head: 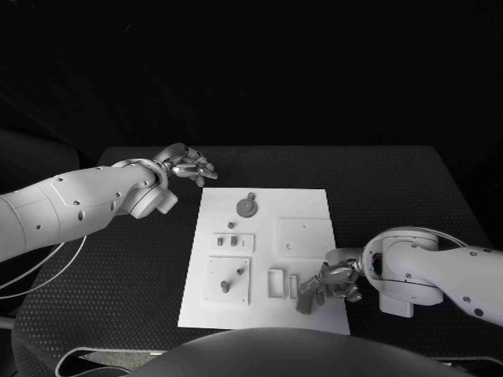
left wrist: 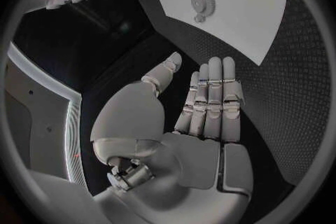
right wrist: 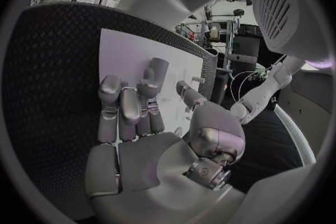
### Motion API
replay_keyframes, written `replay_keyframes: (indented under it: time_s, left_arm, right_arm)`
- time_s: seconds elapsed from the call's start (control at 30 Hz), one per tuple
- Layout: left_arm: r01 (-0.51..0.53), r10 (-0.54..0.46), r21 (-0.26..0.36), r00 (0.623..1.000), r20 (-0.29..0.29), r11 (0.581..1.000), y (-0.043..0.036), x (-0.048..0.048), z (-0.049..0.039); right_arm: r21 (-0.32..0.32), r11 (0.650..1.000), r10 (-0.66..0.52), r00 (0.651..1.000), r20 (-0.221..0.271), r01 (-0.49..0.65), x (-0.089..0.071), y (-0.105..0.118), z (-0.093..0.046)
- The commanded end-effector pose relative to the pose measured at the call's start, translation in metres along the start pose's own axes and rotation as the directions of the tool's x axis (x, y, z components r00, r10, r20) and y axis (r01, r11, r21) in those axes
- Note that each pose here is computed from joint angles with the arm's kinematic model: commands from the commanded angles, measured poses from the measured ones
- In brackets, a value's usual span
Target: Assemble the parts on the task board
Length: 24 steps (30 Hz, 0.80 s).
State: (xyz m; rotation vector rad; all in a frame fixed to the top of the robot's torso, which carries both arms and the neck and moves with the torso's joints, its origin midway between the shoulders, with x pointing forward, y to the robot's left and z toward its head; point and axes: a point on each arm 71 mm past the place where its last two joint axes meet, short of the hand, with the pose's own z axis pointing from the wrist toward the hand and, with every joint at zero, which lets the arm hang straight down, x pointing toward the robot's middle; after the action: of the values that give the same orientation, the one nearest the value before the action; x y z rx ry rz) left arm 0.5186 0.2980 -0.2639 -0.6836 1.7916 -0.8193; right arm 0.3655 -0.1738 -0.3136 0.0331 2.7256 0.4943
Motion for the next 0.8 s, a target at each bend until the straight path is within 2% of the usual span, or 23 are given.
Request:
replay_keyframes:
  time_s: [0.03,0.3,0.53,0.67,0.8]
  left_arm:
    - [0.007,-0.007,0.006,1.0,-0.005,1.0,-0.0012,0.0005,-0.0001]
    - [0.007,-0.007,0.006,1.0,-0.006,1.0,-0.0009,0.0001,-0.0005]
    - [0.007,-0.007,0.006,1.0,-0.007,1.0,-0.001,0.0004,-0.0006]
    - [0.008,-0.008,0.006,1.0,-0.008,1.0,-0.0011,0.0005,-0.0008]
    - [0.007,-0.007,0.006,1.0,-0.008,1.0,-0.0008,0.0003,-0.0007]
  right_arm:
    - [0.024,0.999,-0.03,0.999,-0.017,0.03,0.003,-0.001,0.003]
    - [0.036,0.998,-0.049,0.999,0.002,0.049,0.005,0.0,0.011]
    - [0.034,0.998,-0.055,0.998,0.038,0.054,0.005,0.003,0.018]
    - [0.05,0.996,-0.073,0.997,0.027,0.072,0.004,0.002,0.022]
    - [0.055,0.995,-0.086,0.996,0.038,0.083,0.005,0.002,0.025]
